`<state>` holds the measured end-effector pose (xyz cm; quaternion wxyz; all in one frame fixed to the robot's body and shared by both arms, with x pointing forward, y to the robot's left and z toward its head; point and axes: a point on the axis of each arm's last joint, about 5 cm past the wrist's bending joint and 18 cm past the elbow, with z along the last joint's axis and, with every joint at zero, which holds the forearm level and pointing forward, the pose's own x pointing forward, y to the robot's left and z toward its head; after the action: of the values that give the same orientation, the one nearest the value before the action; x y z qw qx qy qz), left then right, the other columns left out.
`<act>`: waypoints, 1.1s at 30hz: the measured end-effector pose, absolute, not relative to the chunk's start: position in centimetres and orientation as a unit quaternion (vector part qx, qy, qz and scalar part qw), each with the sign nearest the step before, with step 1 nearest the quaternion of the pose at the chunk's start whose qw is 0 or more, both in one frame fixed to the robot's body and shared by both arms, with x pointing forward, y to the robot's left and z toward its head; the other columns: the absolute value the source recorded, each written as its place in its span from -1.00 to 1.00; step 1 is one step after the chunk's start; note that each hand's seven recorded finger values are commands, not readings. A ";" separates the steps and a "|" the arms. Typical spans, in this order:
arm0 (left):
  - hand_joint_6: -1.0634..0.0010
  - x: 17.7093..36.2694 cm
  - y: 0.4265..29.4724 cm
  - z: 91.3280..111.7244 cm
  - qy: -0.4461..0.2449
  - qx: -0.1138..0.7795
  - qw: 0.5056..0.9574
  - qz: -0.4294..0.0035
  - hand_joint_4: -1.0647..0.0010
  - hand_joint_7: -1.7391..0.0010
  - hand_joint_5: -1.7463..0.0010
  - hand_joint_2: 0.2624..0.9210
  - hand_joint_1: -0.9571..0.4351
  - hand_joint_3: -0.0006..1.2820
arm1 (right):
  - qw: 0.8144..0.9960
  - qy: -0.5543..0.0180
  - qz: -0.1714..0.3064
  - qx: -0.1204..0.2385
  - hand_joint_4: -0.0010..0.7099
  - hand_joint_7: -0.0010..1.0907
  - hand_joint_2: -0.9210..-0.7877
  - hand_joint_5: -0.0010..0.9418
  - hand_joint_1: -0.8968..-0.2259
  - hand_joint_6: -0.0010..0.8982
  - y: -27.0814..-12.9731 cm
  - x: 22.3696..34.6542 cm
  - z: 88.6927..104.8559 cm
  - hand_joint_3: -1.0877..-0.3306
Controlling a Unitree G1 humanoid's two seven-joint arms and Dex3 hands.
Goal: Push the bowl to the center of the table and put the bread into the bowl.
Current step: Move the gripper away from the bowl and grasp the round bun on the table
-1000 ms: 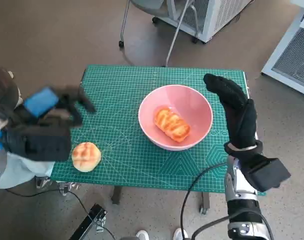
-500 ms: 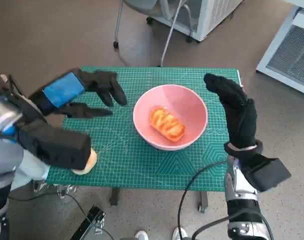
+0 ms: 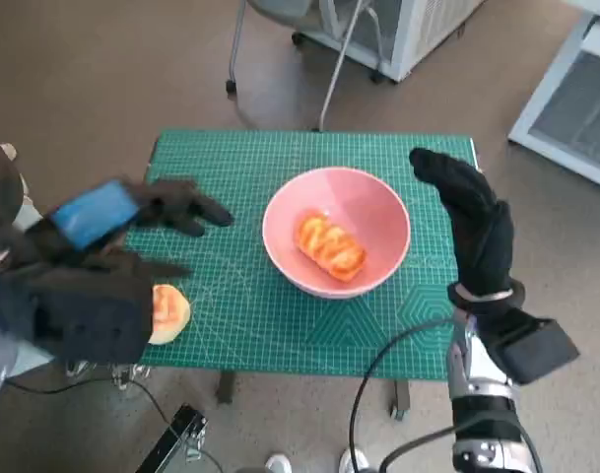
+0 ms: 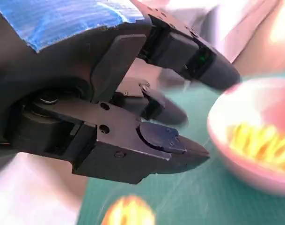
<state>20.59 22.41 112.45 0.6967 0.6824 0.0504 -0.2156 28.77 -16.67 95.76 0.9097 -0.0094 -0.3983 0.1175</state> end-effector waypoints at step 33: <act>0.56 20.5 24.5 105.2 0.161 0.695 0.663 -0.226 0.91 0.99 0.99 0.29 0.25 -0.95 | 0.915 -0.382 0.133 0.011 0.19 0.45 -1.00 -0.99 0.07 -0.78 -16.3 29.1 95.5 -0.04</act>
<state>20.47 24.46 105.21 0.6632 0.6951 0.1614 -0.2257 29.06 -16.25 95.47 0.9147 0.0110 -0.3815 0.1326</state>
